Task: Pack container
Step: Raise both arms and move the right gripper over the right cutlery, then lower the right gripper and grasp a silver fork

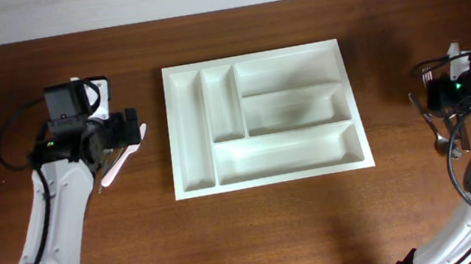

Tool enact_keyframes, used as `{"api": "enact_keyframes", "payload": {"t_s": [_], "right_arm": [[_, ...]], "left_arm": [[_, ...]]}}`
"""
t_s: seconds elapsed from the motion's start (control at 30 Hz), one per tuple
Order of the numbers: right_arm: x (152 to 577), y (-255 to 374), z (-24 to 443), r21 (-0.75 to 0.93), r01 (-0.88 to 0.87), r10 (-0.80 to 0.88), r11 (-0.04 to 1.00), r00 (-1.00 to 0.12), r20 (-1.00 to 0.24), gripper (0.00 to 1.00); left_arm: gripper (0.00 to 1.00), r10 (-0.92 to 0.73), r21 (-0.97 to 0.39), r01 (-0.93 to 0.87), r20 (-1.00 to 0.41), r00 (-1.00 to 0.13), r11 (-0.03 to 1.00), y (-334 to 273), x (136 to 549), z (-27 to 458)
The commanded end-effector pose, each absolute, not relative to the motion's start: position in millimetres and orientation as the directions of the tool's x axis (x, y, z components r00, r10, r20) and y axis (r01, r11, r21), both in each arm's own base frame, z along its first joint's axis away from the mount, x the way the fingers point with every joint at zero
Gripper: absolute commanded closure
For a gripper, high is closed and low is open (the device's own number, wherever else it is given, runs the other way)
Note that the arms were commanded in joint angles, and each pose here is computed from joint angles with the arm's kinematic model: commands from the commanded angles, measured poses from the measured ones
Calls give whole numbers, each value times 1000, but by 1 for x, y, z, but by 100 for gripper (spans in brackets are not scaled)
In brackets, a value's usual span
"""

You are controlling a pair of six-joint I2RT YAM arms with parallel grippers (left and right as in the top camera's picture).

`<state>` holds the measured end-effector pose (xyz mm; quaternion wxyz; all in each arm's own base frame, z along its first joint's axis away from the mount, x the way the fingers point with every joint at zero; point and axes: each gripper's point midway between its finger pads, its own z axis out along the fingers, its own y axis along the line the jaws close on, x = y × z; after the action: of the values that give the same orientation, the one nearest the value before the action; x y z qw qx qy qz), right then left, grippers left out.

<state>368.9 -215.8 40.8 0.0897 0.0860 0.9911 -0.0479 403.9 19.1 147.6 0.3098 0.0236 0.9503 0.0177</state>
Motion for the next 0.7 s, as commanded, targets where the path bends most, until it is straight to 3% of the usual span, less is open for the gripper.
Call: {"api": "enact_keyframes", "payload": {"t_s": [0.0, 0.2, 0.67], "right_arm": [[365, -229, 23, -134, 155, 138, 979, -982, -133, 15], [361, -228, 14, -128, 154, 142, 980, -984, -104, 29], [341, -240, 10, -72, 206, 199, 976, -976, -87, 33]], "left_arm": [[1, 61, 44, 44, -565, -822, 998, 19, 411, 136], [1, 60, 39, 46, -524, -850, 998, 19, 411, 117], [1, 60, 39, 46, -521, -851, 998, 19, 411, 115]]}}
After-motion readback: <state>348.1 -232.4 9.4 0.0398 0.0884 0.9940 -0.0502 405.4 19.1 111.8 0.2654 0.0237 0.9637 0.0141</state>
